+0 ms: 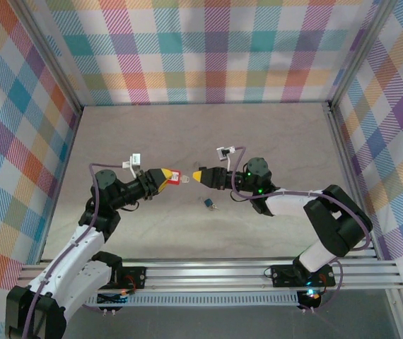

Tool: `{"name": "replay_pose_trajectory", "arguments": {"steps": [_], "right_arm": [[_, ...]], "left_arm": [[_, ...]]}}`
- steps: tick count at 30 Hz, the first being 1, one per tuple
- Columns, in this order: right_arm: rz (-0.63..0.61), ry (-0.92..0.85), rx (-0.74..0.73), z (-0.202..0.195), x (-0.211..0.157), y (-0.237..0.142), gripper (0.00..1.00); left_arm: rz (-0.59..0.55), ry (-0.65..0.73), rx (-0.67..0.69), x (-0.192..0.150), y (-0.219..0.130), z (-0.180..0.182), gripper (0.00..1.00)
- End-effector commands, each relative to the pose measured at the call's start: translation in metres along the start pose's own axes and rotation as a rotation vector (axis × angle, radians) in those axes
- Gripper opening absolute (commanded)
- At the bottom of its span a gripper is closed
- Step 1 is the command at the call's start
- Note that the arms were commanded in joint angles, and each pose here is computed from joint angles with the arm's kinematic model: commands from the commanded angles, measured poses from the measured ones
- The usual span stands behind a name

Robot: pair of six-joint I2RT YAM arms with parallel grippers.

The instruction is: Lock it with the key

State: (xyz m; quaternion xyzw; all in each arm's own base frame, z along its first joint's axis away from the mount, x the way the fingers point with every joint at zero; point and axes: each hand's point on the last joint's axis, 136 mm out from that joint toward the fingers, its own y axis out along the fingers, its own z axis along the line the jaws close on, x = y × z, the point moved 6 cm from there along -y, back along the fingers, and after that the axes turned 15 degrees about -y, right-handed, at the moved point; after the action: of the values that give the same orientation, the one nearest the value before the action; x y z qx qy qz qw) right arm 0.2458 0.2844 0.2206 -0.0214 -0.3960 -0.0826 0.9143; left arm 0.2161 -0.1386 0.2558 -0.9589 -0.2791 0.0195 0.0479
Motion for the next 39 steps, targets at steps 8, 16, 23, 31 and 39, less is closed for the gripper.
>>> {"name": "replay_pose_trajectory", "arguments": {"steps": [8, 16, 23, 31, 39], "right_arm": [[0.013, 0.052, 0.08, 0.015, -0.01, 0.018, 0.61], [0.015, 0.074, 0.116, 0.019, -0.012, 0.029, 0.51], [-0.015, 0.103, 0.159, 0.019, -0.007, 0.033, 0.42], [-0.03, 0.098, 0.171, 0.023, -0.004, 0.032, 0.32], [-0.027, 0.122, 0.191, 0.027, -0.006, 0.034, 0.29]], "left_arm": [[0.023, 0.041, -0.002, 0.004, 0.006, -0.002, 0.0], [0.018, 0.04, -0.007, 0.005, 0.006, 0.001, 0.0], [0.017, 0.036, -0.025, 0.003, 0.004, 0.004, 0.0], [0.013, 0.035, -0.024, 0.002, 0.003, 0.007, 0.0], [0.002, 0.034, -0.029, 0.003, 0.002, 0.007, 0.0]]}}
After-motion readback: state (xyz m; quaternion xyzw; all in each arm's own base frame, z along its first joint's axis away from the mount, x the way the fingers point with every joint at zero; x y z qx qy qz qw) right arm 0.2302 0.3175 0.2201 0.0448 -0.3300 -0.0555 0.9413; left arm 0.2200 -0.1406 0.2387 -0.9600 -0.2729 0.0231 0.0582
